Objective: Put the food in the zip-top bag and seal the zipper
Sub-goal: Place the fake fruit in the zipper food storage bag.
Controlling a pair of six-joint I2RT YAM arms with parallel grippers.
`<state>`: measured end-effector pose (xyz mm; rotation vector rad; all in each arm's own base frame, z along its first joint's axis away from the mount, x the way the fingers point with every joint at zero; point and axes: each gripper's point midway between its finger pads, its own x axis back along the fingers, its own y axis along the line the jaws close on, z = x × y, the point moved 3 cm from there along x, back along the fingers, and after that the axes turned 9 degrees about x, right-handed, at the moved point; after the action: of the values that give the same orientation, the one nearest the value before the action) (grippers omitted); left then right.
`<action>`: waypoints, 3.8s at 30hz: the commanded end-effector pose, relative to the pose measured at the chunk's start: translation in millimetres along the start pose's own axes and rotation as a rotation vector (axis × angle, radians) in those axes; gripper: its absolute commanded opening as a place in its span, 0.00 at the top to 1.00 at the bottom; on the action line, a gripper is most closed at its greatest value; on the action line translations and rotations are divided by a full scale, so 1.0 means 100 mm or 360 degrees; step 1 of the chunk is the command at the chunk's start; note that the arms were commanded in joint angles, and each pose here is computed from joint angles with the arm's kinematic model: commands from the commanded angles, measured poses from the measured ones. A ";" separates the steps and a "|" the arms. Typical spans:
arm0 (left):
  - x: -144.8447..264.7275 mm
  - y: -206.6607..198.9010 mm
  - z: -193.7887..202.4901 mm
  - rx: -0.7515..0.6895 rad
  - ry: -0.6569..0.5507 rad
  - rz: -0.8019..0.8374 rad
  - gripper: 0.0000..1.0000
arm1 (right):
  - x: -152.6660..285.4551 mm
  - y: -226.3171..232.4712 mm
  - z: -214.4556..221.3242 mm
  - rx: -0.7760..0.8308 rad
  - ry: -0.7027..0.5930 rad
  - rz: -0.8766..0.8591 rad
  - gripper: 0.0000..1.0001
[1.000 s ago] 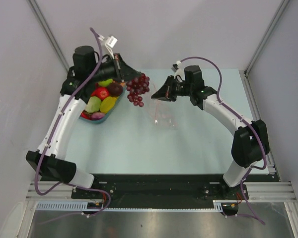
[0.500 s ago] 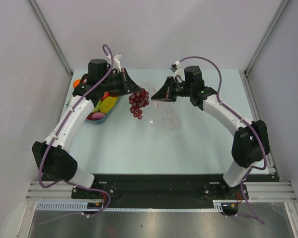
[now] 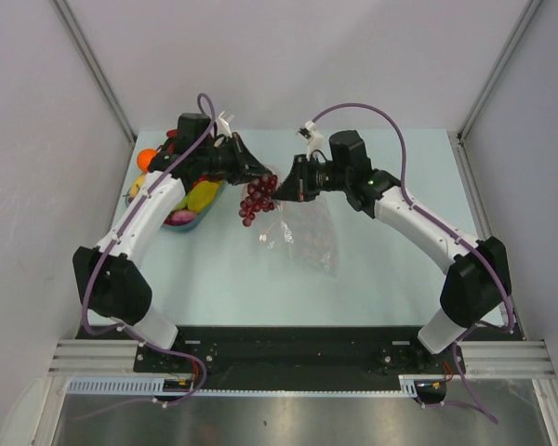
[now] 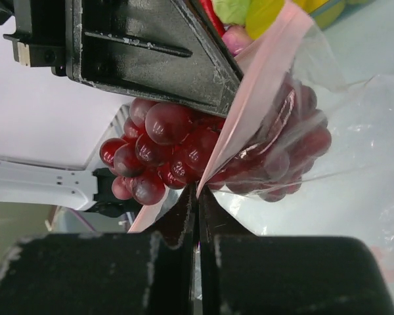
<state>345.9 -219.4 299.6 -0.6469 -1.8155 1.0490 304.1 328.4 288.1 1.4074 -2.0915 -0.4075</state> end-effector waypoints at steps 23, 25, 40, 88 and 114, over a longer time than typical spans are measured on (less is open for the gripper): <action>0.18 0.20 0.19 -0.0305 -0.0118 -0.0410 0.83 | 0.14 0.62 -0.30 0.0006 -0.0149 -0.0473 1.00; 0.17 0.12 0.26 -0.0364 -0.0067 -0.0287 0.79 | 0.08 0.53 -0.26 -0.0028 -0.0133 -0.0441 1.00; 0.44 -0.33 0.51 -0.0578 -0.0039 0.0203 1.00 | 0.02 -0.02 0.08 0.0149 -0.0039 -0.0161 1.00; 0.46 0.27 0.88 -0.1965 -0.0148 0.0312 0.96 | 0.08 0.26 -0.30 -0.0574 -0.0227 -0.0673 1.00; 0.74 0.31 0.29 -0.0979 -0.0338 0.0039 0.14 | 0.23 0.25 -0.25 -0.0237 -0.0299 -0.0303 1.00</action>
<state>283.0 -149.0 308.8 -1.0015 -2.4273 0.4420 294.9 320.4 323.5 1.5502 -1.9034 -0.8666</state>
